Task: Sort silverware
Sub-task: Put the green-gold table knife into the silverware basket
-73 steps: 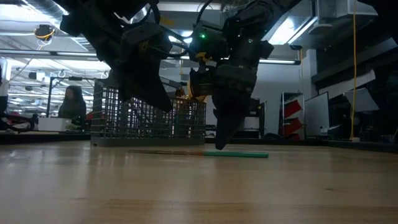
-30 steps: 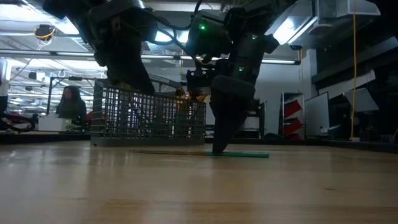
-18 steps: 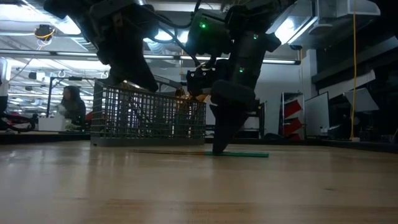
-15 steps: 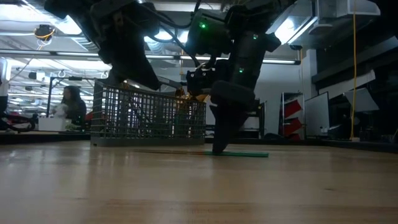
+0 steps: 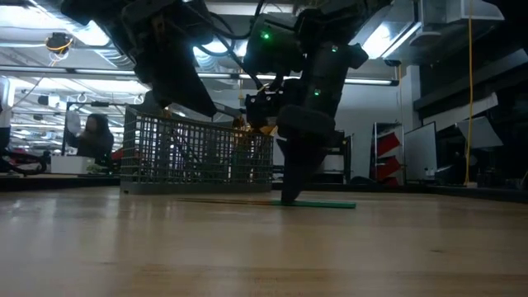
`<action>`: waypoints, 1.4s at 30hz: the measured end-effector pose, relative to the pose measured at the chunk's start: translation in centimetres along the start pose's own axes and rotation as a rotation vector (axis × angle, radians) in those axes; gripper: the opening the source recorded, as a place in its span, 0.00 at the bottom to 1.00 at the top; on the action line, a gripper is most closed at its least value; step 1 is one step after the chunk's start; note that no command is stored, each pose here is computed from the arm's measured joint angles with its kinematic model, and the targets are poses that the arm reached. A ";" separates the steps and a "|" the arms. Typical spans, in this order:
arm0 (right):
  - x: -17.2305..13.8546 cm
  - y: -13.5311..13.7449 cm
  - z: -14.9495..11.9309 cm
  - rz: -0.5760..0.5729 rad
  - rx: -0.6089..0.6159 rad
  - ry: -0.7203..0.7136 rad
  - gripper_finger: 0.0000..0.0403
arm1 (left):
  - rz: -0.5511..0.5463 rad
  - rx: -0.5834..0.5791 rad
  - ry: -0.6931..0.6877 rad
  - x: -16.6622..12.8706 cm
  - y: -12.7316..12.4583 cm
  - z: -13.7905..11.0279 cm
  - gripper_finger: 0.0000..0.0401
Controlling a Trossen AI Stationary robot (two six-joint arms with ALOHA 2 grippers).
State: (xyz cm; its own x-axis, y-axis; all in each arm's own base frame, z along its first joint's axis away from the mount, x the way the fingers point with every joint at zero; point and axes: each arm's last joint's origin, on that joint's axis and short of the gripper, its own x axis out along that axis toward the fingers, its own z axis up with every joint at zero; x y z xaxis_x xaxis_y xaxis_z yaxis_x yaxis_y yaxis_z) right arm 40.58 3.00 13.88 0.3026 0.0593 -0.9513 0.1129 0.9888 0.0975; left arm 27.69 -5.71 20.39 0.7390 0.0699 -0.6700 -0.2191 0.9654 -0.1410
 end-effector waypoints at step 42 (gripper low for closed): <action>-1.0 0.9 1.2 0.222 0.024 -0.029 0.10 | -0.246 0.037 0.088 -4.1 -0.2 0.1 0.18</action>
State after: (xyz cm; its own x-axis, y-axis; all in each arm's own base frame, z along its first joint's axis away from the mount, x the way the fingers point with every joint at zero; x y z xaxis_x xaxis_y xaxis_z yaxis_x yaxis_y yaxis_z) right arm 41.57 3.68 15.24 0.3496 0.2712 -0.8968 0.0631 0.9482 0.3113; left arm 24.77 -6.12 23.28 0.7085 -0.1889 -0.6800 -0.0149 0.9593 -0.2820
